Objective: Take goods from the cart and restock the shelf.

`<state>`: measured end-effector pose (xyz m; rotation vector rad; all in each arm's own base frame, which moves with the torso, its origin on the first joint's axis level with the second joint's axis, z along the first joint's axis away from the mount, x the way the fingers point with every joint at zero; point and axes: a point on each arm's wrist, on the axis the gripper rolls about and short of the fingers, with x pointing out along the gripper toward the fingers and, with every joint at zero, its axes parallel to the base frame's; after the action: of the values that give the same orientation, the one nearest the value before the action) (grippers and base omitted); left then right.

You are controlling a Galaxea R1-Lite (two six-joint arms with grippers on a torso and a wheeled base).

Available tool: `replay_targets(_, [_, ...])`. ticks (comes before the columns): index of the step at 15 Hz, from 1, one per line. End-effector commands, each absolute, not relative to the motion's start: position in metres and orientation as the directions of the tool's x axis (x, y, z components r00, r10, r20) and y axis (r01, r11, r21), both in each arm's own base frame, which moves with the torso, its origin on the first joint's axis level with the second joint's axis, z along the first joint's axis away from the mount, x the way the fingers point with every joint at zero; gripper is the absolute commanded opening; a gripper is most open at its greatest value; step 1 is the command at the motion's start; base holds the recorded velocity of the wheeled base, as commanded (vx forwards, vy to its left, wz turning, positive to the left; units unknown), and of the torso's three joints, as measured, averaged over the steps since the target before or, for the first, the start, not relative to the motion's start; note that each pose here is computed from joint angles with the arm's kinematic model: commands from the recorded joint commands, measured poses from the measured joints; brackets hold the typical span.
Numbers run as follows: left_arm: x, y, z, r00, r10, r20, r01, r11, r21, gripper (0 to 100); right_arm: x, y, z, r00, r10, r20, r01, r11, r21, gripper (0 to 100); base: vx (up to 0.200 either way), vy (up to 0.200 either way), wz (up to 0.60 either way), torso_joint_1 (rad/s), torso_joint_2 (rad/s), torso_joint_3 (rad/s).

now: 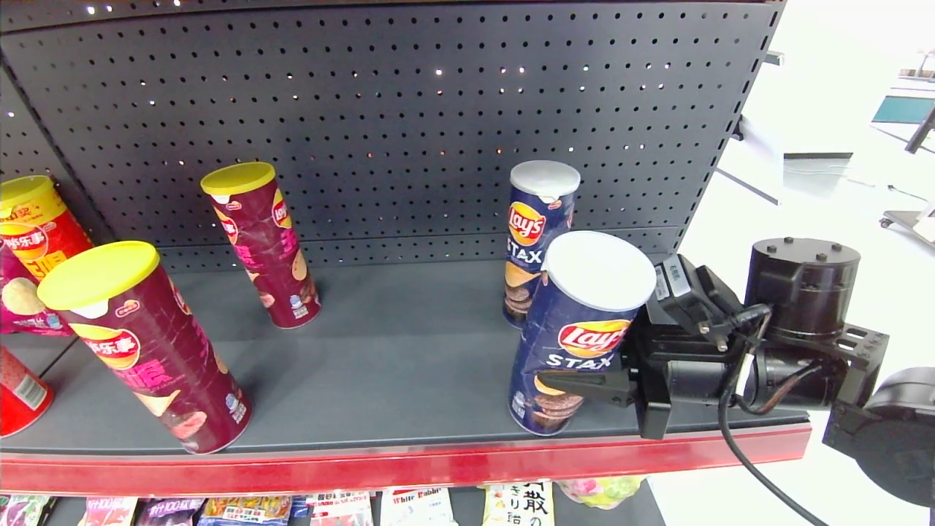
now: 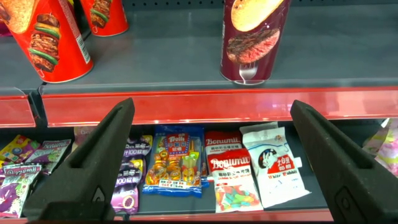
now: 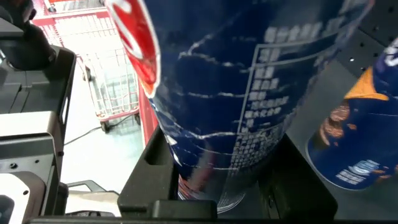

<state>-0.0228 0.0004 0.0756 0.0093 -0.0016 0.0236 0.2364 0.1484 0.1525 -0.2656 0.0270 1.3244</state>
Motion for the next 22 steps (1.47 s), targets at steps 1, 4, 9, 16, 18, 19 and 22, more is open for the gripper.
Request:
replay_targets(1, [-0.023, 0.000, 0.076, 1.000, 0.025, 0.002, -0.025, 1.000, 0.009, 100, 0.237, 0.150, 0.151, 0.243, 0.954, -0.174, -0.961, 0.213, -0.173, 0, 0.000, 0.000, 0.00, 0.000, 0.00, 0.000])
replay_targets(4, [-0.023, 0.000, 0.076, 1.000, 0.025, 0.002, -0.025, 1.000, 0.009, 100, 0.236, 0.150, 0.151, 0.244, 0.954, -0.175, -0.961, 0.215, -0.173, 0, 0.000, 0.000, 0.00, 0.000, 0.00, 0.000])
replay_targets(9, [-0.023, 0.000, 0.076, 1.000, 0.025, 0.002, -0.025, 1.000, 0.009, 100, 0.238, 0.150, 0.148, 0.250, 0.951, -0.181, -0.961, 0.221, -0.168, 0, 0.000, 0.000, 0.00, 0.000, 0.00, 0.000])
replay_targets(16, [-0.023, 0.000, 0.076, 1.000, 0.025, 0.002, -0.025, 1.000, 0.009, 100, 0.236, 0.149, 0.151, 0.253, 0.951, -0.174, -0.959, 0.223, -0.176, 100, 0.000, 0.000, 0.00, 0.000, 0.00, 0.000])
replay_targets(18, [-0.023, 0.000, 0.076, 1.000, 0.025, 0.002, -0.025, 1.000, 0.009, 100, 0.233, 0.147, 0.154, 0.258, 0.951, -0.168, -0.957, 0.227, -0.180, 100, 0.000, 0.000, 0.00, 0.000, 0.00, 0.000])
replay_targets(19, [-0.023, 0.000, 0.076, 1.000, 0.025, 0.002, -0.025, 1.000, 0.009, 100, 0.229, 0.144, 0.156, 0.262, 0.951, -0.164, -0.956, 0.232, -0.180, 100, 0.000, 0.000, 0.00, 0.000, 0.00, 0.000])
replay_targets(22, [-0.023, 0.000, 0.076, 1.000, 0.025, 0.002, -0.025, 1.000, 0.009, 100, 0.216, 0.135, 0.153, 0.273, 0.945, -0.178, -0.955, 0.245, -0.167, 100, 0.000, 0.000, 0.00, 0.000, 0.00, 0.000])
